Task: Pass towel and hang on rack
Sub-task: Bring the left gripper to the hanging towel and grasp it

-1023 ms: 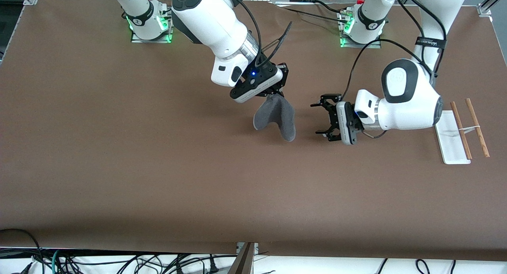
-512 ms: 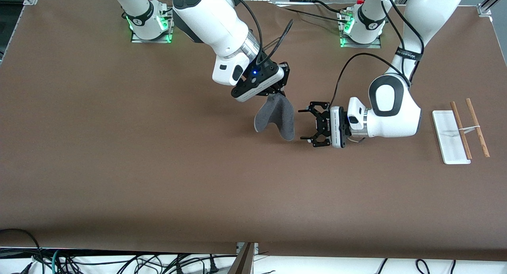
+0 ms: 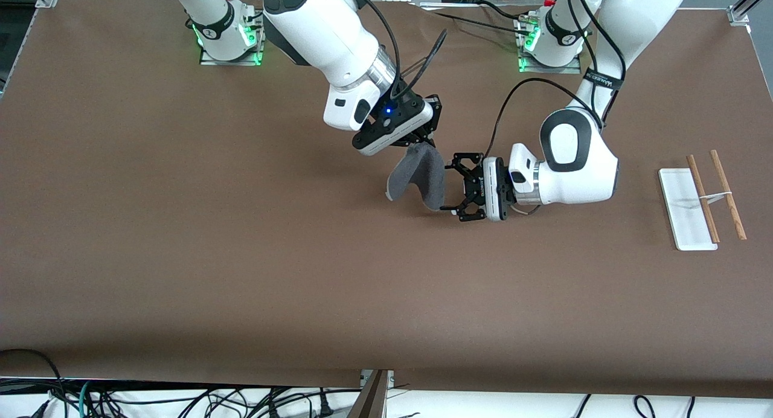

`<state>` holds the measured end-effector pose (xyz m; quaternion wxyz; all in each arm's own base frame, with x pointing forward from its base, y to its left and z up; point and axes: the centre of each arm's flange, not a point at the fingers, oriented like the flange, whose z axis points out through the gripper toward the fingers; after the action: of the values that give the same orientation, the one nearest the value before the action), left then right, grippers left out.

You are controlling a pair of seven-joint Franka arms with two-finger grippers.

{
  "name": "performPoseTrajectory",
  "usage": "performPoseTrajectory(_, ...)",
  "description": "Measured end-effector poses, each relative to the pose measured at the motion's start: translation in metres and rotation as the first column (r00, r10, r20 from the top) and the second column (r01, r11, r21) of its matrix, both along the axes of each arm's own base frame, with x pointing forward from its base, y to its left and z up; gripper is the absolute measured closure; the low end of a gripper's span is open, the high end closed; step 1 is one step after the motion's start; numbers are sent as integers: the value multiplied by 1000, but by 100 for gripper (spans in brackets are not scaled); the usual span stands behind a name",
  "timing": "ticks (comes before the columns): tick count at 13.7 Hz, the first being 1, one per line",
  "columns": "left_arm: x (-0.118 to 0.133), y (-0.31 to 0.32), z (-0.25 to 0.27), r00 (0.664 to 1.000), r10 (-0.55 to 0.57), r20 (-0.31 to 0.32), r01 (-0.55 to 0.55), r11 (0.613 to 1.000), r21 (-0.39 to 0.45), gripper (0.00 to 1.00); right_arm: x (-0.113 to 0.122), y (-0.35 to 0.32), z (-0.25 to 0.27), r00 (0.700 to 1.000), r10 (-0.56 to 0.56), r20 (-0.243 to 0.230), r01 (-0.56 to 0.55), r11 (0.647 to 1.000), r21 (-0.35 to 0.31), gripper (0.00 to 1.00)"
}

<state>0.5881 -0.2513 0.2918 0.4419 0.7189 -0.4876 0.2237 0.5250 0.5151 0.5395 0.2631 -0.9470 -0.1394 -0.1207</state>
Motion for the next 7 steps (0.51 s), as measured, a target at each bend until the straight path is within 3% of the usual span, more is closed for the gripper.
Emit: performPoseTrajectory(7, 2, 2, -5, 999, 4, 51, -5, 1000, 18, 4, 1, -1, -1, 1000, -2, 0, 2, 1000, -1, 98)
